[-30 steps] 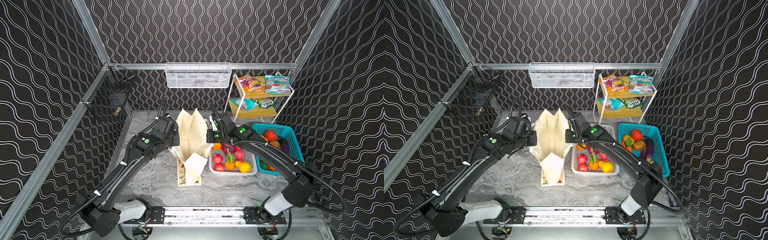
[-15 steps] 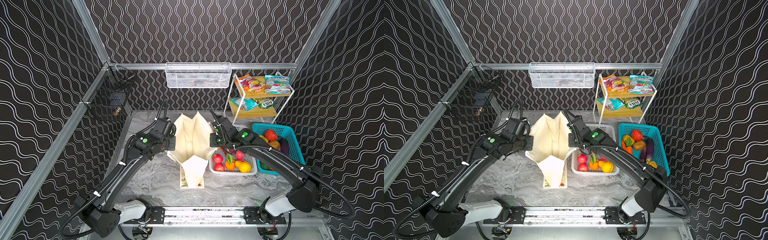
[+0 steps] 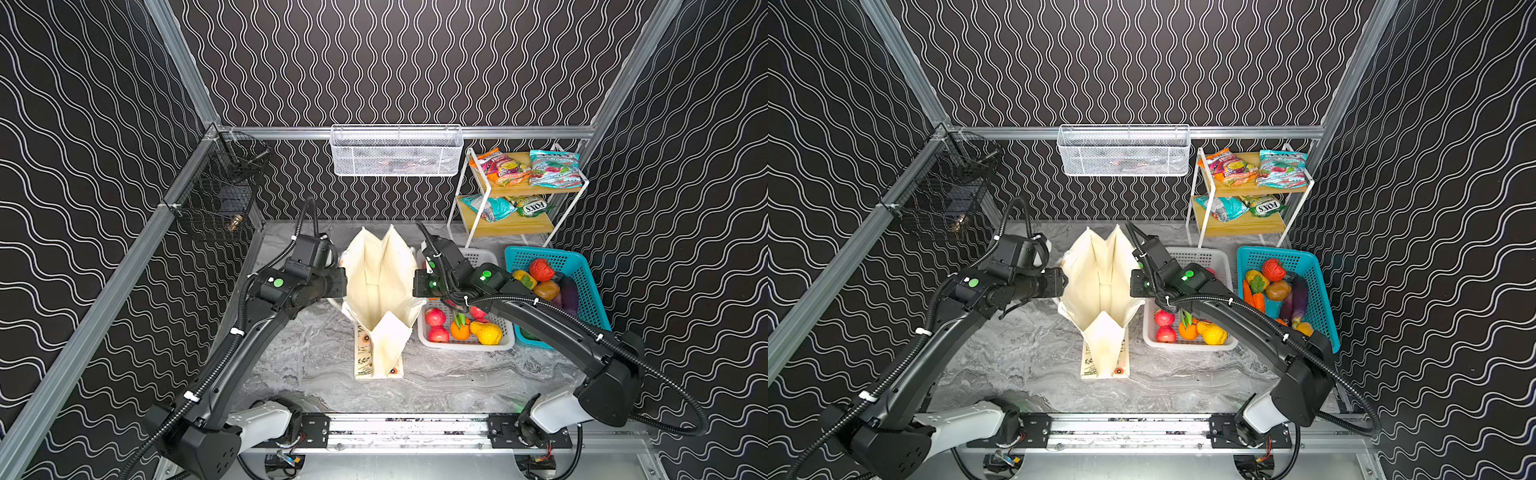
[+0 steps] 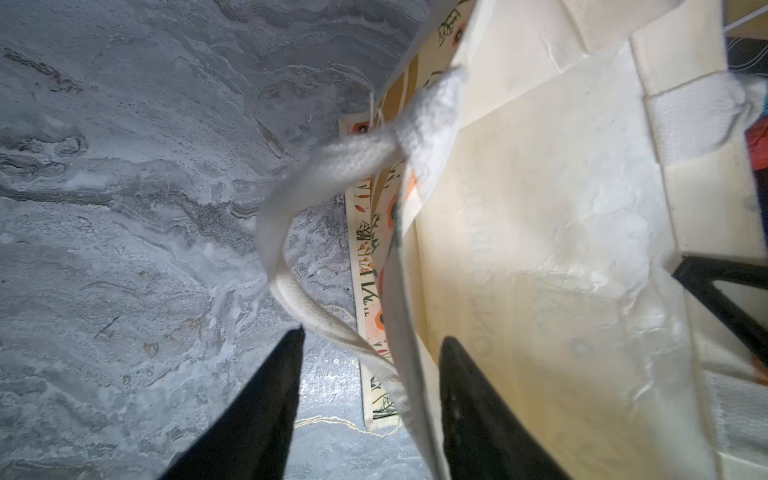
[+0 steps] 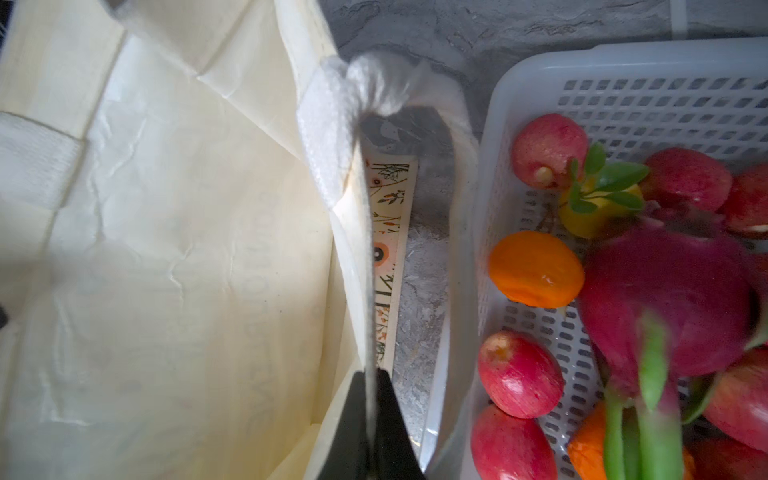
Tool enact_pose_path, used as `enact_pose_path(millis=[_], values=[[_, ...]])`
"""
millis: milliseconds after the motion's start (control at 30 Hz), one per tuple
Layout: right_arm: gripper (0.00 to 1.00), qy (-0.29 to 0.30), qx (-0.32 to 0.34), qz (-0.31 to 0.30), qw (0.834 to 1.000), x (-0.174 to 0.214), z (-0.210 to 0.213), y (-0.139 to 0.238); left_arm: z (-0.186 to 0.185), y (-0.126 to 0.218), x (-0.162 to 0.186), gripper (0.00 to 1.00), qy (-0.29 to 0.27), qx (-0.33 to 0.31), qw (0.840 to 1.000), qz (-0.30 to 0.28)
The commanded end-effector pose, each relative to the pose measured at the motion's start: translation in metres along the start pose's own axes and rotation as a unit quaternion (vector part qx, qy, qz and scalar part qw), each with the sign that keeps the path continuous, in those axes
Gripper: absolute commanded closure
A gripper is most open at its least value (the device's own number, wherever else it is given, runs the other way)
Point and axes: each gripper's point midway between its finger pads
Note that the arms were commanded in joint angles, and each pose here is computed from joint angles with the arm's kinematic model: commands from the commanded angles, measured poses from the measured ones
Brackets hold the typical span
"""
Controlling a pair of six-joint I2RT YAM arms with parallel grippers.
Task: Place the food into the grocery bag and tie it
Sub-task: 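Pull the bag edges apart with both grippers to open the bag upright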
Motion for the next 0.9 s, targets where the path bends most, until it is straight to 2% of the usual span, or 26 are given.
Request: enact_pose_path(millis=[0, 233, 333, 467, 567, 733, 867], values=[[1.00, -0.010, -0.018, -0.012, 1.000, -0.007, 0.009, -0.001, -0.020, -0.005, 0.007, 0.56, 0.005, 0.058, 0.998, 0.025], [1.00, -0.010, -0.007, -0.017, 1.000, -0.007, 0.005, 0.002, -0.025, -0.001, 0.006, 0.89, 0.004, 0.075, 0.997, 0.029], [1.00, -0.010, 0.020, -0.020, 1.000, -0.007, -0.005, 0.007, -0.010, -0.001, 0.003, 1.00, -0.007, 0.031, 0.999, 0.026], [1.00, -0.006, 0.073, -0.017, 0.997, -0.005, -0.023, 0.015, 0.020, 0.004, -0.003, 1.00, -0.026, -0.045, 0.999, 0.013], [1.00, 0.004, 0.142, -0.004, 0.990, -0.004, -0.045, 0.022, 0.043, 0.013, -0.010, 1.00, -0.052, -0.114, 0.992, 0.005], [1.00, 0.032, 0.253, 0.029, 0.966, -0.002, -0.078, 0.030, 0.092, 0.027, -0.020, 1.00, -0.097, -0.266, 0.959, 0.008], [1.00, 0.038, 0.299, 0.053, 0.952, 0.003, -0.099, 0.026, 0.127, 0.023, -0.018, 1.00, -0.090, -0.317, 0.944, 0.032]])
Point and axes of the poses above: each gripper's point midway between its finger pads, its own y axis back along the fingers, its own z axis along the line the jaws close on, x = y × z, and after that the axes turned 14 degrees about y, right-handed
